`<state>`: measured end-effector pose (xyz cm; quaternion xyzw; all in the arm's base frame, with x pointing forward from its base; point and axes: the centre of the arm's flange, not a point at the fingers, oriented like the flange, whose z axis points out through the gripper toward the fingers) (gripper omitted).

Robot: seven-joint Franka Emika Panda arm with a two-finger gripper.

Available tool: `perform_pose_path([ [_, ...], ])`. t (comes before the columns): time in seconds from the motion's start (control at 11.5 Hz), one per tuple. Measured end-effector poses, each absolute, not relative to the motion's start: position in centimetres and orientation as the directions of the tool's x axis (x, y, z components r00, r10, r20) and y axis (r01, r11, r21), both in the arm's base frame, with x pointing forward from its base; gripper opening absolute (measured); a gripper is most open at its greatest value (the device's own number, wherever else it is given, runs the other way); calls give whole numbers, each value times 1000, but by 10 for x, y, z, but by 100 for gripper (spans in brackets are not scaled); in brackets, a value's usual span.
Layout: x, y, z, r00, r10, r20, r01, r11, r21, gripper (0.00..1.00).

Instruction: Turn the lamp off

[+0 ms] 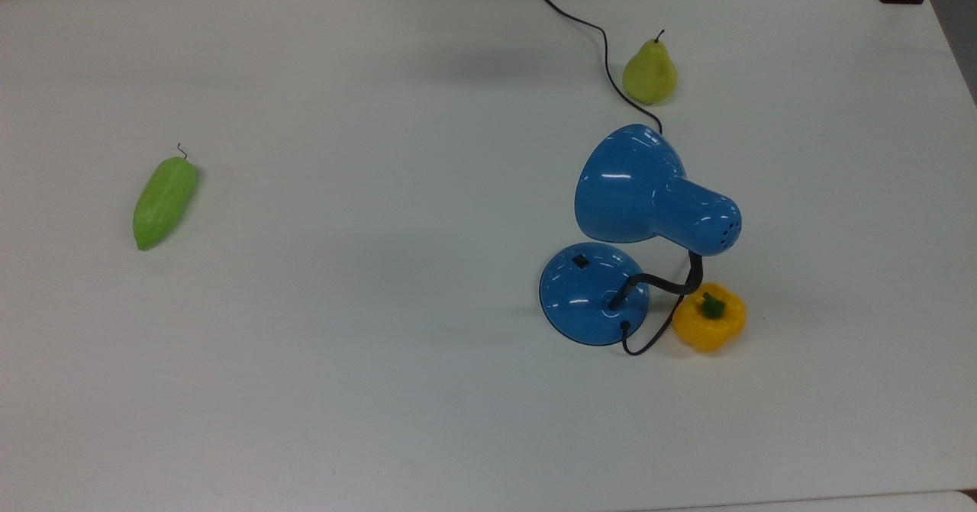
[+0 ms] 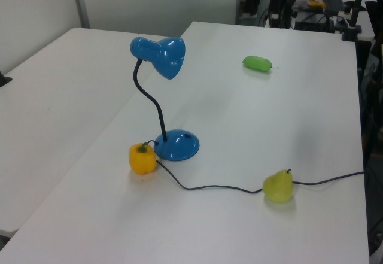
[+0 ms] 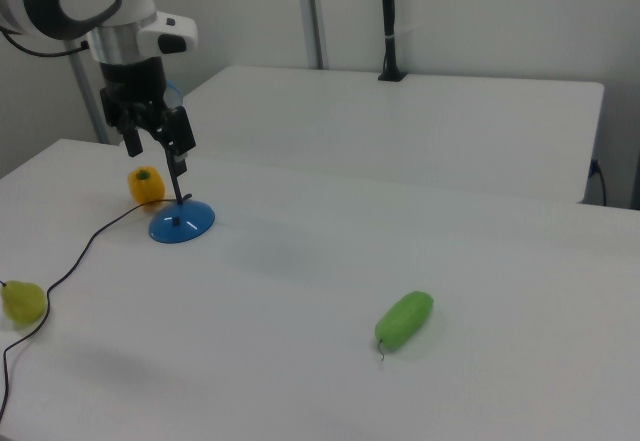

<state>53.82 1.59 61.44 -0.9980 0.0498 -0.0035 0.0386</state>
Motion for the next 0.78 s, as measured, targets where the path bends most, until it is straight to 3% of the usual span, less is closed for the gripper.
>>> perform_pose_path([
  [0.26, 550, 15, 618, 996, -12, 93, -5, -997, -72, 100],
  [0.52, 555, 14, 612, 987, 129, 99, 135, -990, -48, 100],
  [0.78, 555, 10, 612, 983, 154, 100, 159, -986, -45, 100],
])
